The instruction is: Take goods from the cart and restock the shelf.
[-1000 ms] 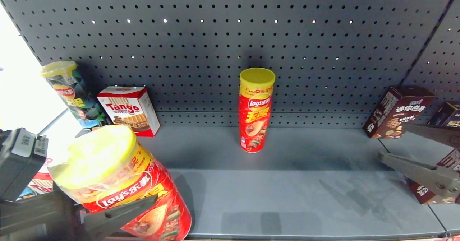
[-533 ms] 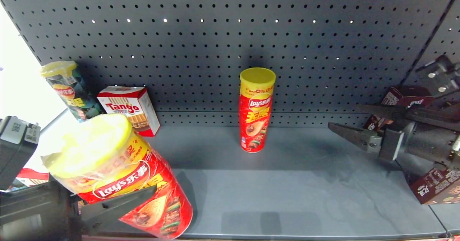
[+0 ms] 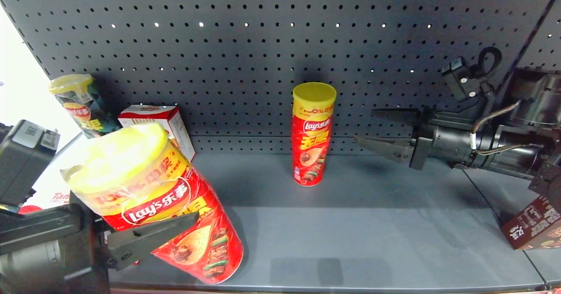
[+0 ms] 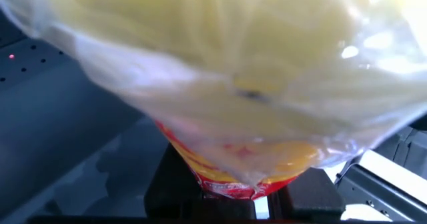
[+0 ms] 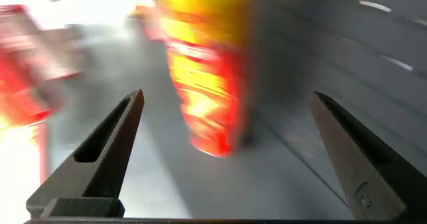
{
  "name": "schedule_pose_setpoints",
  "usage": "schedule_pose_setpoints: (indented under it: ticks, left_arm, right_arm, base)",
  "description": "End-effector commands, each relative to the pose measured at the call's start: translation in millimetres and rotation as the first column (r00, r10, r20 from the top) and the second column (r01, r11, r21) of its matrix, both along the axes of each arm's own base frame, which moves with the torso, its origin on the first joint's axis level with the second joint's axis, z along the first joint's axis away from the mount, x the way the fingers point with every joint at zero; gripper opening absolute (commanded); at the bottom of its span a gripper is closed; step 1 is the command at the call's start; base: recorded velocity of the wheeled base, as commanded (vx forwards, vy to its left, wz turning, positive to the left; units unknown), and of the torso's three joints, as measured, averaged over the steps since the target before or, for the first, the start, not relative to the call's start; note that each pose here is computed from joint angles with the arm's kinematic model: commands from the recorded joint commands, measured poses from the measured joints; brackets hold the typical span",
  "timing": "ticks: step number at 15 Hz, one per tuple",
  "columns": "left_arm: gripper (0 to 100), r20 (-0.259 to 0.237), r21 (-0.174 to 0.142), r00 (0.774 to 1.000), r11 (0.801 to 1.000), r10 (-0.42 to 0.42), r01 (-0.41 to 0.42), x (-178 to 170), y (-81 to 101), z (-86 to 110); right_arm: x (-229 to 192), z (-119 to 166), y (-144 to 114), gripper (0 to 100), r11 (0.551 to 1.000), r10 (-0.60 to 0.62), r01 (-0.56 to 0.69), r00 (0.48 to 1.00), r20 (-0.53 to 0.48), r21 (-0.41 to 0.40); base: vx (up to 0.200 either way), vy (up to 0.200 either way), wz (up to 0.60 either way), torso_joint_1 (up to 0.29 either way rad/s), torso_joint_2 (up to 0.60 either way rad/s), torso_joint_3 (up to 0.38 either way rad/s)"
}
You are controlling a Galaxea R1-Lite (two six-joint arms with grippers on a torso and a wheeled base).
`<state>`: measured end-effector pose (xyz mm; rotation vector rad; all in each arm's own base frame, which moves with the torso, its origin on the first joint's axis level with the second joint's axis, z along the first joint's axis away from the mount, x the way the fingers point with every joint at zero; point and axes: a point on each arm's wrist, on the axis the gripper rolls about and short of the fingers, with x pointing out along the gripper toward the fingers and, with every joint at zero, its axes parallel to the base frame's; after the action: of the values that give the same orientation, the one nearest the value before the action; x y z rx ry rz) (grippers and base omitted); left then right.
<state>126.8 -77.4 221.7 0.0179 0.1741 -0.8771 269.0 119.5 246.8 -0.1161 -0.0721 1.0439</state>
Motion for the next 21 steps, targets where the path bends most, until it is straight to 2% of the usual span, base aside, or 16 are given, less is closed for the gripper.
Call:
schedule_pose_setpoints:
  ticks: [1, 8, 19, 21]
  left_arm:
    - [0, -0.003, -0.002, 1.000, 1.000, 0.004, -0.004, 7.2, -0.5, 2.6]
    - [0, -0.004, -0.011, 1.000, 1.000, -0.013, 0.013, 15.5, -0.3, 7.2]
    - [0, -0.018, -0.004, 1.000, 1.000, -0.013, 0.013, 20.9, -2.8, 5.5]
    - [0, -0.022, -0.002, 1.000, 1.000, -0.013, 0.013, 21.9, -3.3, 4.7]
  right_arm:
    - [24.2, -4.1, 9.9, 100, 0.992, 0.127, -0.127, 0.992, -0.002, -0.003]
    - [67.9, -12.0, 31.8, 100, 0.980, 0.197, -0.197, 0.980, 0.013, 0.000]
    - [96.7, -45.1, 58.6, 100, 0.973, 0.230, -0.230, 0.973, -0.017, -0.005]
    - [98.2, -55.4, 69.6, 100, 0.968, 0.251, -0.251, 0.968, -0.029, -0.008]
  base:
    - [0.000, 0.000, 0.00, 0.000, 0.00, 0.000]
    - [0.000, 0.000, 0.00, 0.000, 0.00, 0.000]
    - [0.000, 0.000, 0.00, 0.000, 0.00, 0.000]
    - [0.000, 0.000, 0.00, 0.000, 0.00, 0.000]
